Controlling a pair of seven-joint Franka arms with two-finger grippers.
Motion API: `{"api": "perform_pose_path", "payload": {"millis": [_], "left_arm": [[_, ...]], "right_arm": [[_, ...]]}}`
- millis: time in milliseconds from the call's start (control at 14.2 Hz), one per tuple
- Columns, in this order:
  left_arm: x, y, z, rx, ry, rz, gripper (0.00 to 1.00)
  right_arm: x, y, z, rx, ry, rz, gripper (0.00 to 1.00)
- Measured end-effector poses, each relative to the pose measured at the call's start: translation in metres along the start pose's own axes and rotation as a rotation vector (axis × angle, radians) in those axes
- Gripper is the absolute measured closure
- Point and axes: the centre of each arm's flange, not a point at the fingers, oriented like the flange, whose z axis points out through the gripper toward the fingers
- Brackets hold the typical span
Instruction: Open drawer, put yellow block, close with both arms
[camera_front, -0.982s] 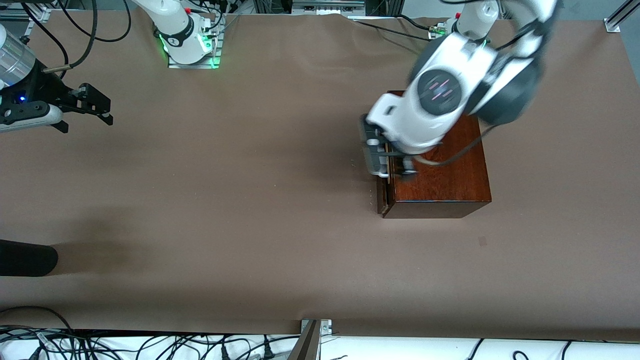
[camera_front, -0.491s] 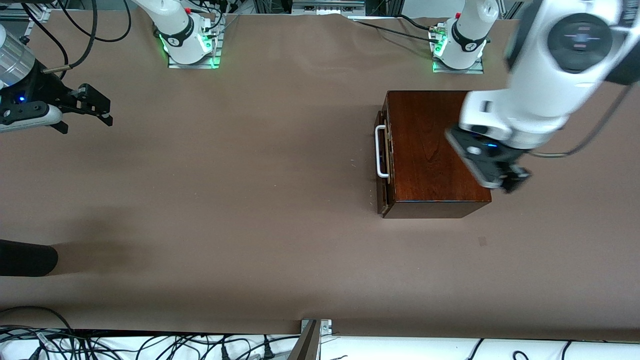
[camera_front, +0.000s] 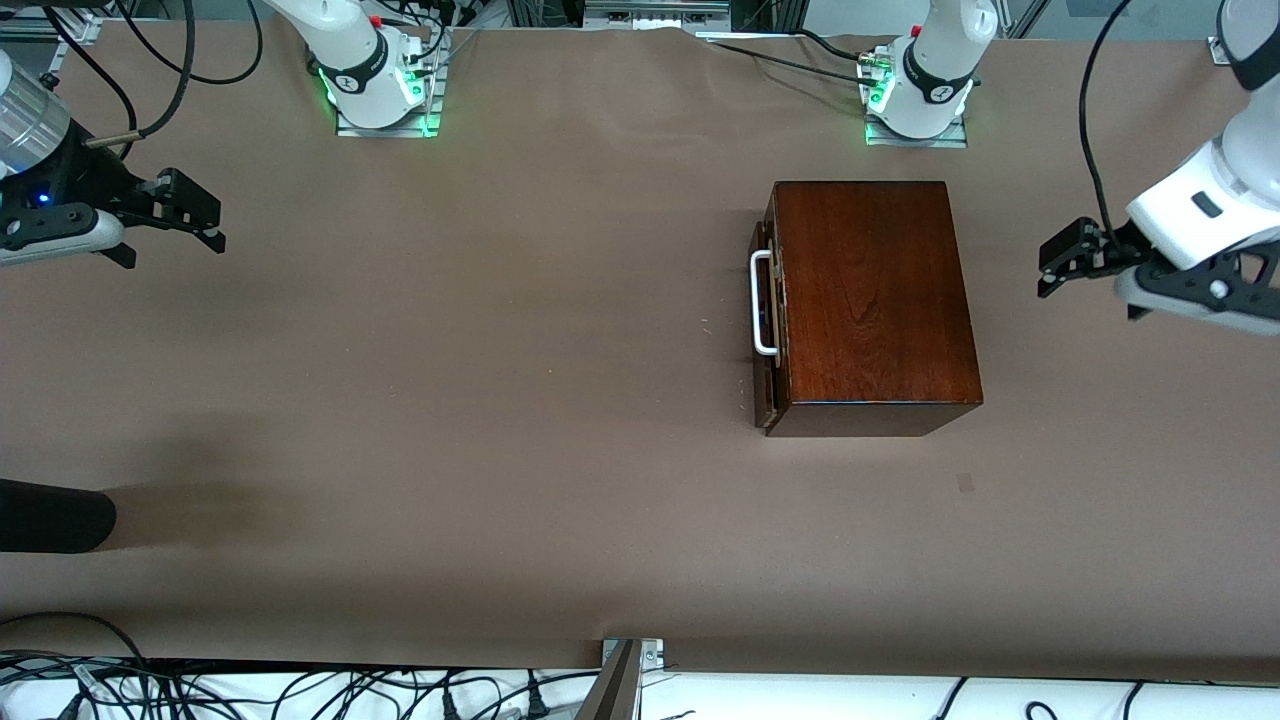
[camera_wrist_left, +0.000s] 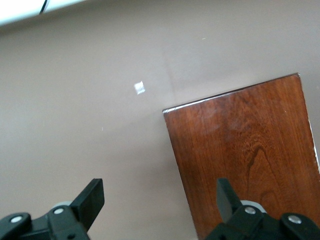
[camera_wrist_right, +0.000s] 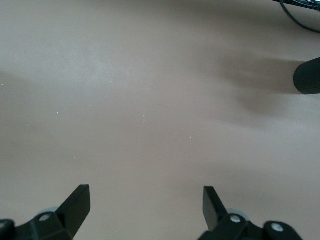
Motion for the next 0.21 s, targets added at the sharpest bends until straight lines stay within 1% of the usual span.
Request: {"api": "perform_pose_path", "payload": {"millis": [211], "left_arm": [[-0.0152,0.0007,0.0107,0.001,-0.031,-0.051,0.00]], "right_arm": [[0.0038,0.0004,0.0006,-0.003,0.020,0.000,0.00]]}}
